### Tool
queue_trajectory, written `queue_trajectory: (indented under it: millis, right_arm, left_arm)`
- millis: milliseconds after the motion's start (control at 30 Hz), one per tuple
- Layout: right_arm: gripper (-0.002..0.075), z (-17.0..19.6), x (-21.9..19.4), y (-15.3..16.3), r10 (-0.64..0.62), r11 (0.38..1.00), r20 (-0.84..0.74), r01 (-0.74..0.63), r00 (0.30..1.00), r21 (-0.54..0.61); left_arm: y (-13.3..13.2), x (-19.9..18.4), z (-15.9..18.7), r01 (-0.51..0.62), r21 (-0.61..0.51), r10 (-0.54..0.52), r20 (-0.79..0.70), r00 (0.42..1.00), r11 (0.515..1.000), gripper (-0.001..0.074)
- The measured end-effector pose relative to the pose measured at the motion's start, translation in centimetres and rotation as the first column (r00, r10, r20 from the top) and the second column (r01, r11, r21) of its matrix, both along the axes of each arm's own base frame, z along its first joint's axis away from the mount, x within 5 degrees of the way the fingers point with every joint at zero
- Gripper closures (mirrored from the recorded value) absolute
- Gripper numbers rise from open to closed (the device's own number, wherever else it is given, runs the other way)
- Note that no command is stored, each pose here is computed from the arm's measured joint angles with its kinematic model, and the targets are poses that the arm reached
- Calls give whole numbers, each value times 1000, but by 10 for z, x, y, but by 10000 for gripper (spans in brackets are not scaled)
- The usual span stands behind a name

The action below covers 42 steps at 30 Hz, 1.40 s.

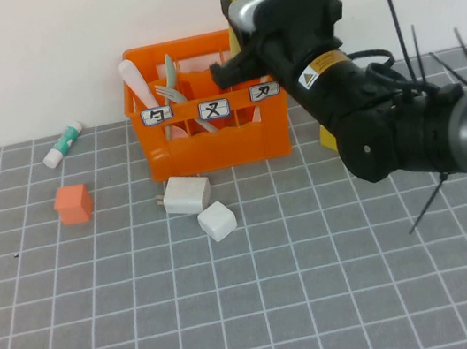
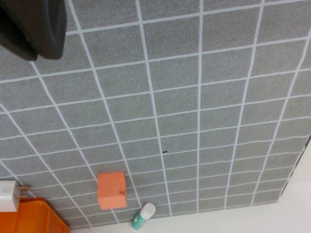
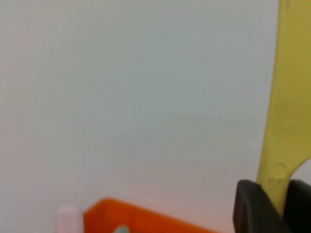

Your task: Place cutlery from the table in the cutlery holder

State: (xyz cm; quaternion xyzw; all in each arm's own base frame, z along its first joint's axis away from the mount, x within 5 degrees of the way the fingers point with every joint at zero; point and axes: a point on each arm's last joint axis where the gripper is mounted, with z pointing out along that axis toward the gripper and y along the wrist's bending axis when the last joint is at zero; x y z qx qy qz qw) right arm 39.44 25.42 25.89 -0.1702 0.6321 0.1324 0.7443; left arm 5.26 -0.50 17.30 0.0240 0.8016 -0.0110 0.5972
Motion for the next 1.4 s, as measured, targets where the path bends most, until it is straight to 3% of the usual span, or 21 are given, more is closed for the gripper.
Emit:
queue_trajectory:
  millis: [233,467,667,767,867,1033,1400]
  right_arm:
    - [589,-23,11,-3,-21,999,-81,17,996,-52]
    - [421,-24,13,-8,-38,998,-95,34,995,-43]
    - [403,-7,9,-13,-30,996,-172,44,985,78]
    - [441,22,-4,-19,6,988,-210,26,978,153]
    - [540,56,-24,-28,49,984,-248,-4,968,176]
    - [696,98,-72,-48,110,989,-277,-78,954,127]
    - [727,100,-188,-75,257,965,-284,-258,924,36]
  left_arm:
    - [0,0,0,0,0,0,0,1000,1000,736]
    - [0,0,0,0,0,0,0,1000,1000,736]
    - [0,0,0,1,2,-1,0,1000,1000,736]
    - [0,0,0,1,2,-1,0,1000,1000,736]
    - [0,0,0,1,2,-1,0,1000,1000,736]
    - [0,0,0,1,2,-1,0,1000,1000,736]
    - [0,0,0,1,2,-1,0,1000,1000,736]
